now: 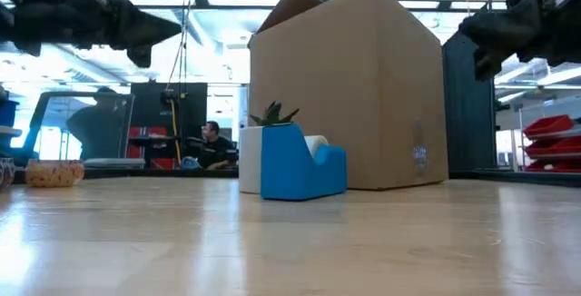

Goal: Wrap mug
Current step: Return to Home Position

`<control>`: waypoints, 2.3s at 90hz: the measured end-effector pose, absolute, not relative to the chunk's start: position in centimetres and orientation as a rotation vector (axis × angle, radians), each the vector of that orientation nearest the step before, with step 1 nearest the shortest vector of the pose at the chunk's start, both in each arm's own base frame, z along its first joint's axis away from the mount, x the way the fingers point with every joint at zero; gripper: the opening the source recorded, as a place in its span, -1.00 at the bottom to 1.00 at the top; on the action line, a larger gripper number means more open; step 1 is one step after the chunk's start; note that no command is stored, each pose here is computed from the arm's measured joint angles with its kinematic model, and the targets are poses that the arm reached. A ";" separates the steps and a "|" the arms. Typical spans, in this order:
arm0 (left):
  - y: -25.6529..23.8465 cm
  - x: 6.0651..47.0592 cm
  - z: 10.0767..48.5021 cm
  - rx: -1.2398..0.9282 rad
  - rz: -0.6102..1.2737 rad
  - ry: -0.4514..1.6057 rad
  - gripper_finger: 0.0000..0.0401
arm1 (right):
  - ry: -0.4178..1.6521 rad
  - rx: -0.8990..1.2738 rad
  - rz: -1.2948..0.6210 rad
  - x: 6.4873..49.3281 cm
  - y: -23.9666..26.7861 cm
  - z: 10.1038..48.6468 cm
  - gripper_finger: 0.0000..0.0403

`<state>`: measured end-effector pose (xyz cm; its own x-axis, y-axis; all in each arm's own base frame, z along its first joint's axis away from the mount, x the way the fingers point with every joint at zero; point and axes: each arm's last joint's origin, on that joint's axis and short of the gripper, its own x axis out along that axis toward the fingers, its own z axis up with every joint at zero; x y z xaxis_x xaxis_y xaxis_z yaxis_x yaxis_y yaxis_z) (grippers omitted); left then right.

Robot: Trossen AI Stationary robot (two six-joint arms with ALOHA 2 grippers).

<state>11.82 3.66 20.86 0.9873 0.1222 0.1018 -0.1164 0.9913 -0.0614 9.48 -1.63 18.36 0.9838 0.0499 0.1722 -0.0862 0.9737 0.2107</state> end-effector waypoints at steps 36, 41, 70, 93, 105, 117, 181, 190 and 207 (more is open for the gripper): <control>3.3 11.7 16.9 -0.052 0.082 -0.006 -1.00 | -0.066 0.271 0.068 9.8 -1.6 17.4 -0.90; 3.3 11.7 16.9 -0.037 0.097 -0.010 -1.00 | -0.064 0.271 0.068 9.8 -1.6 17.4 -0.90; 3.4 11.7 17.2 -0.025 0.104 -0.034 -1.00 | -0.068 0.269 0.067 9.8 -1.6 17.4 -0.90; 3.4 11.7 17.2 -0.023 0.104 -0.040 -1.00 | -0.075 0.266 0.068 9.8 -1.6 17.5 -0.90; 3.4 11.7 17.2 -0.023 0.105 -0.041 -1.00 | -0.075 0.264 0.068 9.8 -1.6 17.5 -0.90; 3.4 11.7 17.2 -0.023 0.105 -0.041 -1.00 | -0.076 0.264 0.068 9.8 -1.6 17.5 -0.90; 3.4 11.7 17.2 -0.023 0.105 -0.041 -1.00 | -0.075 0.265 0.068 9.8 -1.6 17.5 -0.90; 3.4 11.7 17.2 -0.023 0.105 -0.041 -1.00 | -0.076 0.265 0.068 9.8 -1.6 17.5 -0.90; 3.4 11.7 17.2 -0.023 0.105 -0.041 -1.00 | -0.076 0.265 0.068 9.8 -1.6 17.5 -0.90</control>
<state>11.70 3.36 17.24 0.9937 0.1048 0.0400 -0.1039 0.9943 -0.0252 9.84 -1.57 17.49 0.9948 0.0576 0.0835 -0.0775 0.9628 0.2590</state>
